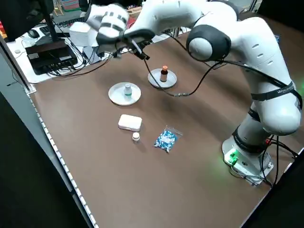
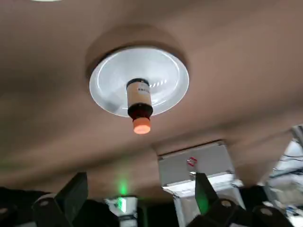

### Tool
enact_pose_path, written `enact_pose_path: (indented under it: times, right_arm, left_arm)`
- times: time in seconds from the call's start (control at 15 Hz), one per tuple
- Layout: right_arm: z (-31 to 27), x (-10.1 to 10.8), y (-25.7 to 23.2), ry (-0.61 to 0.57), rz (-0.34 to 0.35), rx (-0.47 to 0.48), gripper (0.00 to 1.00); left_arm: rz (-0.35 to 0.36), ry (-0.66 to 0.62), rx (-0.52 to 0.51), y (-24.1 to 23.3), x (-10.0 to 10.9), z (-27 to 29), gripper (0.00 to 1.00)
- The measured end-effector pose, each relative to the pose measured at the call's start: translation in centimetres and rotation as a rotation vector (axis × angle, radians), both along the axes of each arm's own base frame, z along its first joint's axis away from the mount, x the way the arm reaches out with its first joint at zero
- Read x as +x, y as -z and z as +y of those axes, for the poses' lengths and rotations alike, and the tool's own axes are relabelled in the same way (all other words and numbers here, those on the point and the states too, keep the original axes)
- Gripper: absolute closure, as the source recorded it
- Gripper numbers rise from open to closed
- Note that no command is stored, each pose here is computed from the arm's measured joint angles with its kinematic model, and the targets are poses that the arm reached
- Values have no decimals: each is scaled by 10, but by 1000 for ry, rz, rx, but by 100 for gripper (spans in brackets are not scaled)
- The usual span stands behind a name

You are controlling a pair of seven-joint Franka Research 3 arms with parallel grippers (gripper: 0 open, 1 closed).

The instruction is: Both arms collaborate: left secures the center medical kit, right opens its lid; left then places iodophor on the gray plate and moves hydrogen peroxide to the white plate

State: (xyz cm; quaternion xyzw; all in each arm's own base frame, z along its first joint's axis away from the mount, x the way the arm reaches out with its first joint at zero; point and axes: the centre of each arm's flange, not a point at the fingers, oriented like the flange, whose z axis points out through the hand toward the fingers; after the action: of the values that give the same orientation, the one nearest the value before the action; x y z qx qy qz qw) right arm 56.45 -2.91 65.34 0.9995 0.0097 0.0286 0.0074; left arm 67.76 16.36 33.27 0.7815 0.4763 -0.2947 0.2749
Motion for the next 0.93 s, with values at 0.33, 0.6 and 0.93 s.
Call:
enact_pose_path:
  times: [0.33, 0.6, 0.93]
  right_arm:
    - [0, 0, 0, 0, 0, 0, 1]
    - [0, 0, 0, 0, 0, 0, 1]
    - [0, 0, 0, 0, 0, 0, 1]
  left_arm:
    - [-35, 194, 165, -35, 11, -85, 0]
    - [-90, 326, 295, -65, 13, -148, 0]
    - [-178, 470, 450, -115, 4, -215, 0]
